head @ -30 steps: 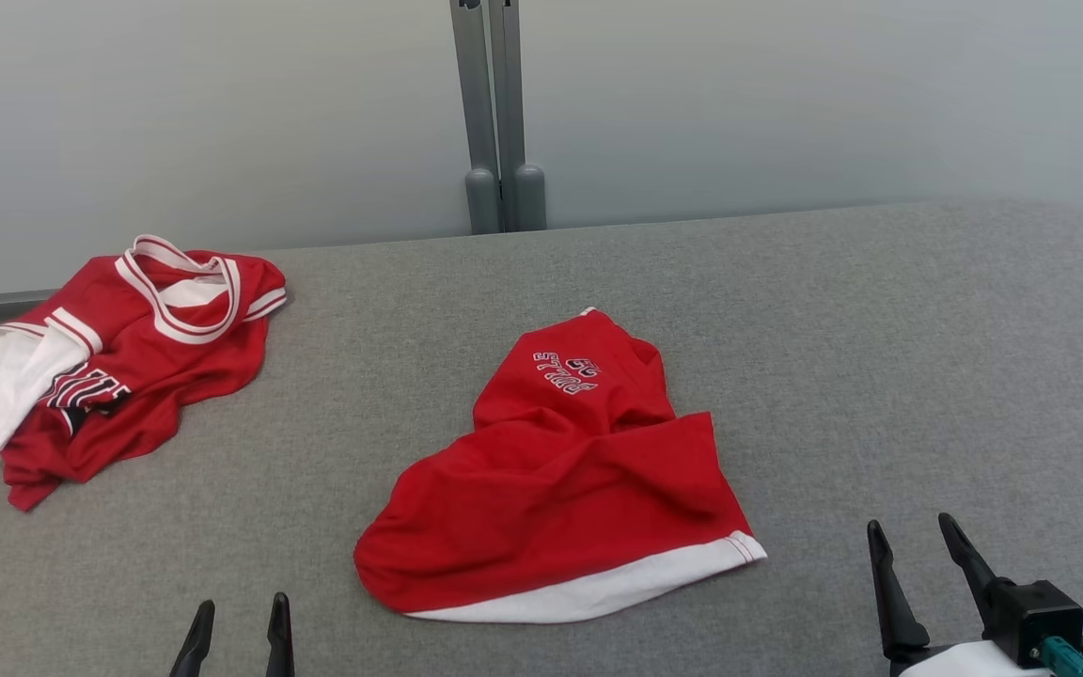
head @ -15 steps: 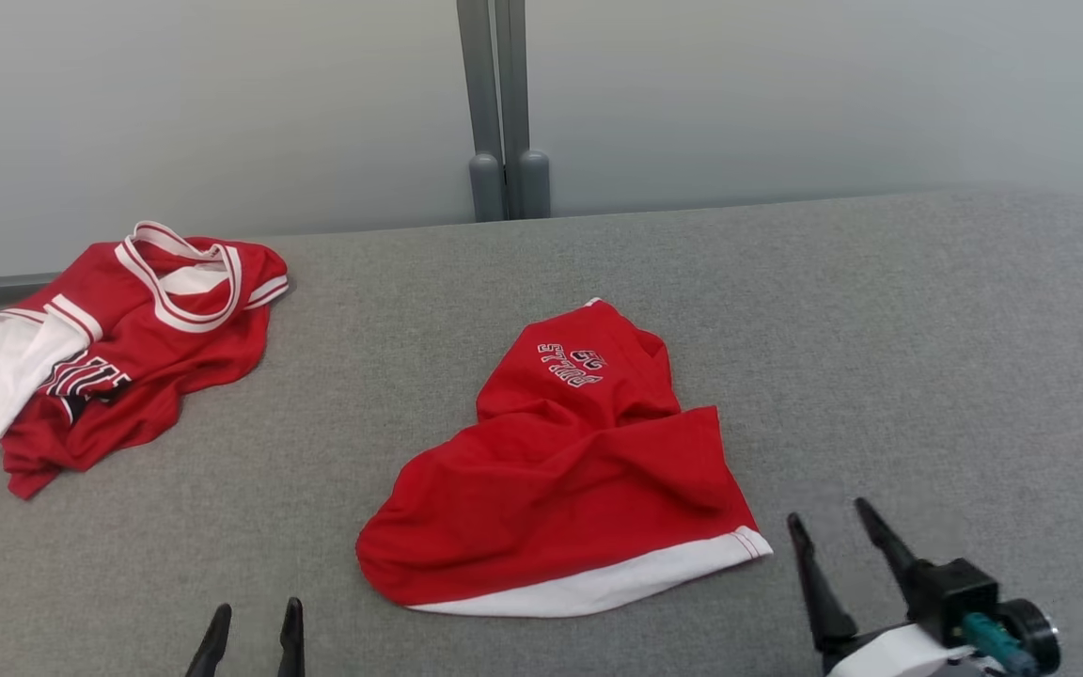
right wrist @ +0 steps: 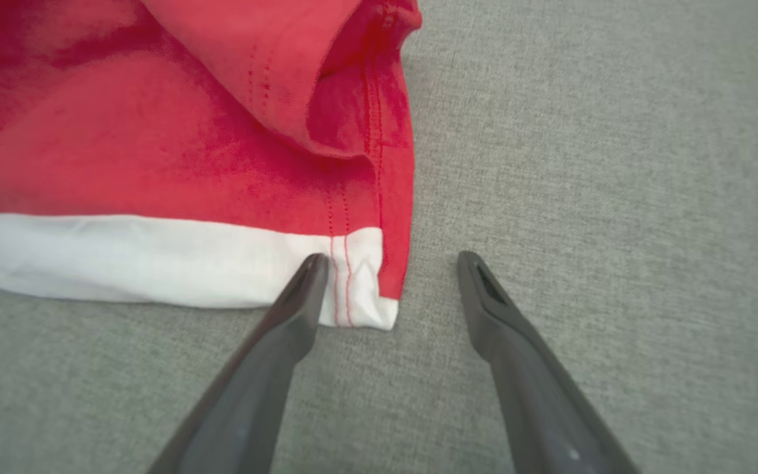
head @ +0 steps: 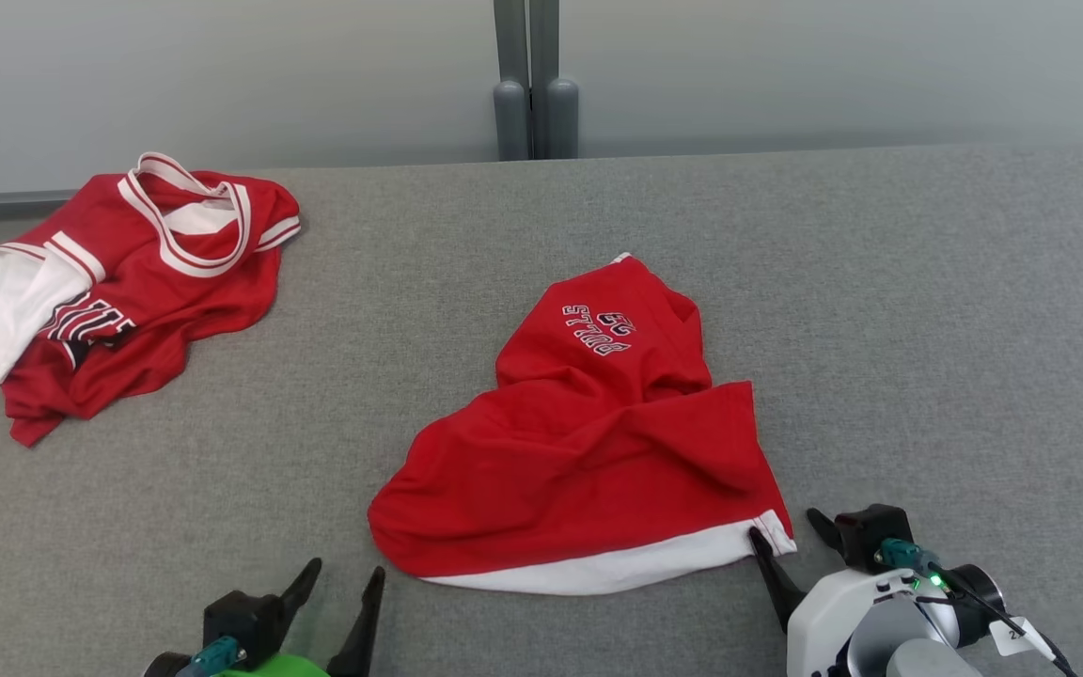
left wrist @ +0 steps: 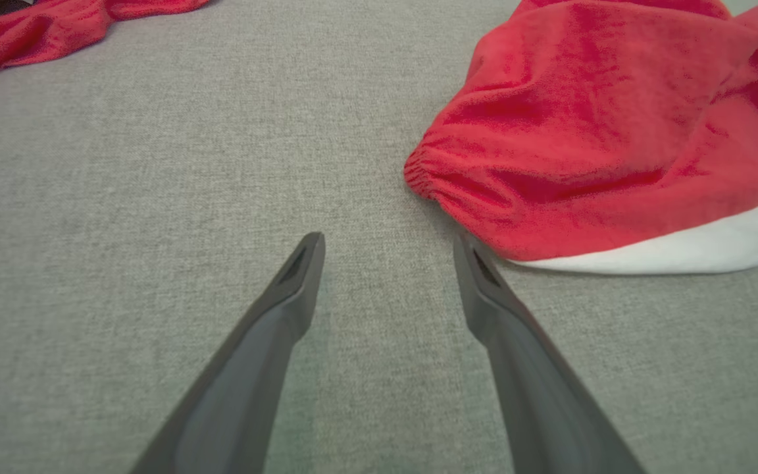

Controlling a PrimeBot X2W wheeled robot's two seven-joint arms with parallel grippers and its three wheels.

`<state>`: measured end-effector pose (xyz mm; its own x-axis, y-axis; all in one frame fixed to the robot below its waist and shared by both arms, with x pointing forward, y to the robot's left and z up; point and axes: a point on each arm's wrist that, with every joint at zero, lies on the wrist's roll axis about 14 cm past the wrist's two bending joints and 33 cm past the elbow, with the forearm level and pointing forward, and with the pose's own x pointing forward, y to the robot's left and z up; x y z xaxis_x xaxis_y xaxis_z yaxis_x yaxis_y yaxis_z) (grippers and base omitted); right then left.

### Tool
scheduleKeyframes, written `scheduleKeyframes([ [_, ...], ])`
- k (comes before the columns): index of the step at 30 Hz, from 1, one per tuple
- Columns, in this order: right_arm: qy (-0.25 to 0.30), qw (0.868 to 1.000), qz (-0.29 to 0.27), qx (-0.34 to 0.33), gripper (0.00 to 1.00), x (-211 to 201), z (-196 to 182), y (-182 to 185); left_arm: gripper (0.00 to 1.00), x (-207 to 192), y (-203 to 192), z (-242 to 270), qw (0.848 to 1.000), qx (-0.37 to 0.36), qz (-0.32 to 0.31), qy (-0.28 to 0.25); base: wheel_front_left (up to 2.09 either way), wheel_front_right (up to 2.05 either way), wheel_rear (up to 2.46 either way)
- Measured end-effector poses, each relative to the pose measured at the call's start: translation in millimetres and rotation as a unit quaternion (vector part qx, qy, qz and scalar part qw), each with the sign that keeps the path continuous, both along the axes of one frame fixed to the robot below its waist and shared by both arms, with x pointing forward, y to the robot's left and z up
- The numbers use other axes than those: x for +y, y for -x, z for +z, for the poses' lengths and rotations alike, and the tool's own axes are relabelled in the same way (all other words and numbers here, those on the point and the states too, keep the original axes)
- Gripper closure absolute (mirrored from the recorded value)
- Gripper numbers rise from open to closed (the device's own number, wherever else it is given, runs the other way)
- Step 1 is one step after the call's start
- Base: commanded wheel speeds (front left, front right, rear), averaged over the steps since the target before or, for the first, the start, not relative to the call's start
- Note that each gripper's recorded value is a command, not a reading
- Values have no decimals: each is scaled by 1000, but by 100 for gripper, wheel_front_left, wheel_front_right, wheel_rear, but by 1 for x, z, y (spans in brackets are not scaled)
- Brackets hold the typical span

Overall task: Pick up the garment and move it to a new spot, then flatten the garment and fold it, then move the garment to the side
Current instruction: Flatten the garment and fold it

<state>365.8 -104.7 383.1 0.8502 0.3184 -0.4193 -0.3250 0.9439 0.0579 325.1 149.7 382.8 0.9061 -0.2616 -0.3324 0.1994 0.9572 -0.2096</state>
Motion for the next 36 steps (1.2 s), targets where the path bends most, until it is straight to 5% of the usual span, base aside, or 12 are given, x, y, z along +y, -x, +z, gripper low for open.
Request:
scheduleKeyframes([
  [1,-3,1000,0,5,0,1,-2,-2,0,-6,-1,0,1000,1,-12,2,0,0,0],
  [2,-5,1000,0,7,11,2,-3,-3,0,-10,-2,-1,1000,4,-18,6,0,0,0],
  [3,-6,1000,1,9,51,3,-4,-5,0,-14,-1,-3,1000,9,-27,8,0,0,0],
  [5,-13,1000,-6,9,81,2,-4,-10,0,-19,0,-6,999,16,-42,9,0,0,0],
  [9,-17,1000,-14,7,98,-3,-3,-21,0,-33,-4,-7,997,21,-72,13,0,0,0],
  [22,-29,999,-34,-4,100,-12,-6,-43,0,-69,-6,-14,989,43,-134,42,0,0,0],
  [36,-38,998,-38,-11,100,-10,0,-38,0,-74,14,-9,987,63,-114,98,0,0,0],
])
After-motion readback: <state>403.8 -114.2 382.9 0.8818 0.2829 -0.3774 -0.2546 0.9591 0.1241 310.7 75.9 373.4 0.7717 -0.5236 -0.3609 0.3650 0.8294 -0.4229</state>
